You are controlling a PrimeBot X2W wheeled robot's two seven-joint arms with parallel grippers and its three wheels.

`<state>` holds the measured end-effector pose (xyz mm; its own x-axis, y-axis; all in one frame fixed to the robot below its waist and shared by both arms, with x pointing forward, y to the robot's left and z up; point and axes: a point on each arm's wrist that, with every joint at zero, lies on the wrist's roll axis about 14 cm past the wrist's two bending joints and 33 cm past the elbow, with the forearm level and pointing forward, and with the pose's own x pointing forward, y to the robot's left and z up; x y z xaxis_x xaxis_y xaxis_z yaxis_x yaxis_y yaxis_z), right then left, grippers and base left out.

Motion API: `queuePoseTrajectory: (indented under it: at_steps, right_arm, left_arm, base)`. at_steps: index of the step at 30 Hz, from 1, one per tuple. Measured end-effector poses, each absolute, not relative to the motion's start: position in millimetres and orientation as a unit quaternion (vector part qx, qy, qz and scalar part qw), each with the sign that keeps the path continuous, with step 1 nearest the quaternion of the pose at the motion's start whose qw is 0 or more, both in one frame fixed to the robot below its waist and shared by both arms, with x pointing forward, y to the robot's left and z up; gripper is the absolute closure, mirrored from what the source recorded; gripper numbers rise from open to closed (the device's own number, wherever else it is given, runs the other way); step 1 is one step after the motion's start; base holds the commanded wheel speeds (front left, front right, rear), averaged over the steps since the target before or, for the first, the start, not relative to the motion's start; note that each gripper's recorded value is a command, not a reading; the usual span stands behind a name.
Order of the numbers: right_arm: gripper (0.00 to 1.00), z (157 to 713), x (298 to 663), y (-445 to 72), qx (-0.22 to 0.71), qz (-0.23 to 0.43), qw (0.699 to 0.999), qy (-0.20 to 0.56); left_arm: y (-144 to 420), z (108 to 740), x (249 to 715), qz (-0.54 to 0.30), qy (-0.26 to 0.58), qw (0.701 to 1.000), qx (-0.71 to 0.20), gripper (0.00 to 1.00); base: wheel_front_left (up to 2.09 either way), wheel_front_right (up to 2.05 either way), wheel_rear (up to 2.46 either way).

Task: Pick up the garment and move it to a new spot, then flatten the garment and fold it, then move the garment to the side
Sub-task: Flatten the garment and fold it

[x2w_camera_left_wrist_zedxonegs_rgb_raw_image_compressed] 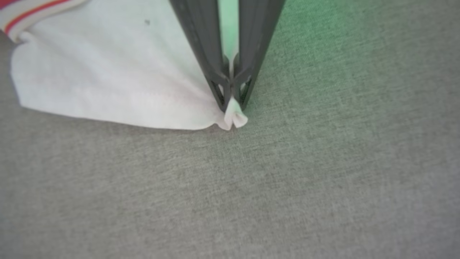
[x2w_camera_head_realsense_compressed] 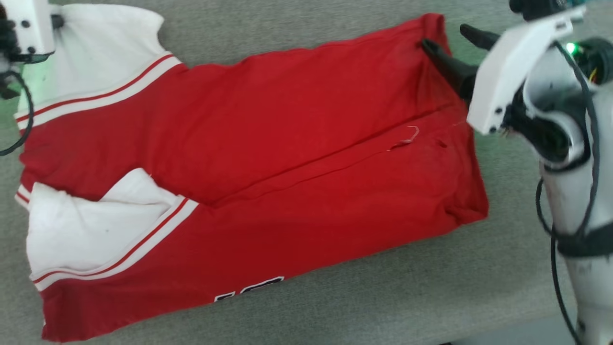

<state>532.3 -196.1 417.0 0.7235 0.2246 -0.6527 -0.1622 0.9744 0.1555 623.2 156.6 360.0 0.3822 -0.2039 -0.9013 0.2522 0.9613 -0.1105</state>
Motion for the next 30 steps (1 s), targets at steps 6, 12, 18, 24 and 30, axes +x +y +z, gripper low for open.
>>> queuePoseTrajectory:
  at_steps: [6,12,18,24,30]
  right_arm:
    - [0.00,385,539,-189,0.020,0.116,0.886,0.449]
    - [1.00,374,529,-185,-0.015,0.138,0.836,0.531]
    - [1.00,384,533,-184,-0.010,0.147,0.848,0.509]
    - [1.00,407,537,-186,-0.015,0.153,0.876,0.457]
    - [1.00,439,532,-181,-0.019,0.170,0.901,0.398]
  left_arm:
    - [157,359,624,-0.142,0.531,0.836,0.018,1.00]
    - [159,362,623,-0.148,0.515,0.844,0.023,1.00]
    - [163,375,624,-0.152,0.491,0.857,0.024,1.00]
    - [168,410,622,-0.164,0.458,0.873,0.033,1.00]
    - [180,448,608,-0.173,0.431,0.884,0.052,1.00]
  base:
    - [0.00,0.00,0.00]
    - [0.00,0.00,0.00]
    - [0.00,0.00,0.00]
    - [0.00,0.00,0.00]
    - [0.00,0.00,0.00]
